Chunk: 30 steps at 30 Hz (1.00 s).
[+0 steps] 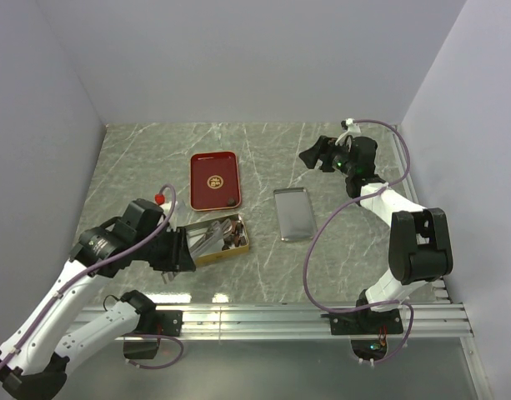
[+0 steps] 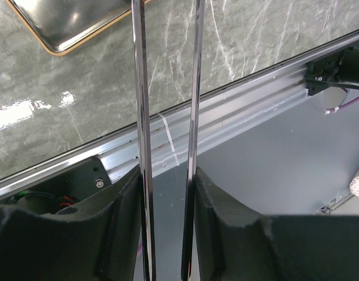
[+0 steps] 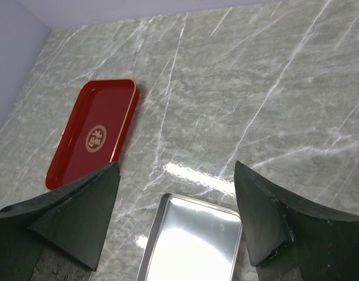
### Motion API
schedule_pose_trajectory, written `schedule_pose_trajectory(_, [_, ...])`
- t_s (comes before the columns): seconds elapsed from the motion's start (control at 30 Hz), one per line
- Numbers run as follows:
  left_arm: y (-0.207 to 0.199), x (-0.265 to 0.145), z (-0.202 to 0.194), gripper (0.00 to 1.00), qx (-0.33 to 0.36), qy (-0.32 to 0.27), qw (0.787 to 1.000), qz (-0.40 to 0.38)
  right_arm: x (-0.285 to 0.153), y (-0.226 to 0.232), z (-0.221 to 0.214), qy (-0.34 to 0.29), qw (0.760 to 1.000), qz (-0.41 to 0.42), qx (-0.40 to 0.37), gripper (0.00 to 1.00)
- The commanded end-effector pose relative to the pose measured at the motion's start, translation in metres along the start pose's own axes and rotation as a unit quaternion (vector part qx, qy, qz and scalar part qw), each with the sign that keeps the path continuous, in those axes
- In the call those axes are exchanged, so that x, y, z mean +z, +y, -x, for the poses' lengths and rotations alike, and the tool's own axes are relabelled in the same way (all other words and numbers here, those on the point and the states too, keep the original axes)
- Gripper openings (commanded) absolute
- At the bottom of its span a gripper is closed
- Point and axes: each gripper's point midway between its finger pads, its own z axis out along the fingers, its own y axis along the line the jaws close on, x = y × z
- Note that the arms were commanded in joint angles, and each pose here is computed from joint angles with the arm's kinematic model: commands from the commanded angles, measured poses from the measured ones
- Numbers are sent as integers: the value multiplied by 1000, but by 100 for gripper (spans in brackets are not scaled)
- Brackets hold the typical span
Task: Pack the chocolate
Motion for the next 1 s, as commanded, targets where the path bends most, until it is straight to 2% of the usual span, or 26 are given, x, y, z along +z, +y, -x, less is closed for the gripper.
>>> schedule_pose_trajectory(0.0, [-3,-2,6,40,-3,-19,1000,-5,-7,12,35,-42,999,10,-23,85])
schedule_pose_trajectory(0.3, [-1,-15,30,38,-8,-79,997,19,-8,11,35,-42,999,8,-24,85])
schedule_pose_trajectory(0.43, [7,-6,50,37,-11,-108,993,49,-10,13,35,-43,999,10,-25,85])
schedule_pose_trajectory(0.63, [11,15,102,38,-5,-191,979,73,-12,15,35,-45,999,13,-25,85])
schedule_pose_trajectory(0.67, [4,17,122,38,5,-224,973,62,-12,16,36,-45,999,14,-26,85])
schedule_pose_trajectory(0.77, [10,26,147,39,17,-254,963,89,-13,17,36,-44,999,17,-25,85])
schedule_pose_trajectory(0.83, [11,22,174,40,23,-295,949,110,-13,18,36,-46,998,20,-25,85])
schedule_pose_trajectory(0.93, [16,28,206,41,46,-303,942,139,-13,21,38,-47,998,26,-26,85])
schedule_pose_trajectory(0.97, [23,42,214,41,58,-286,944,153,-11,20,37,-44,998,26,-24,85])
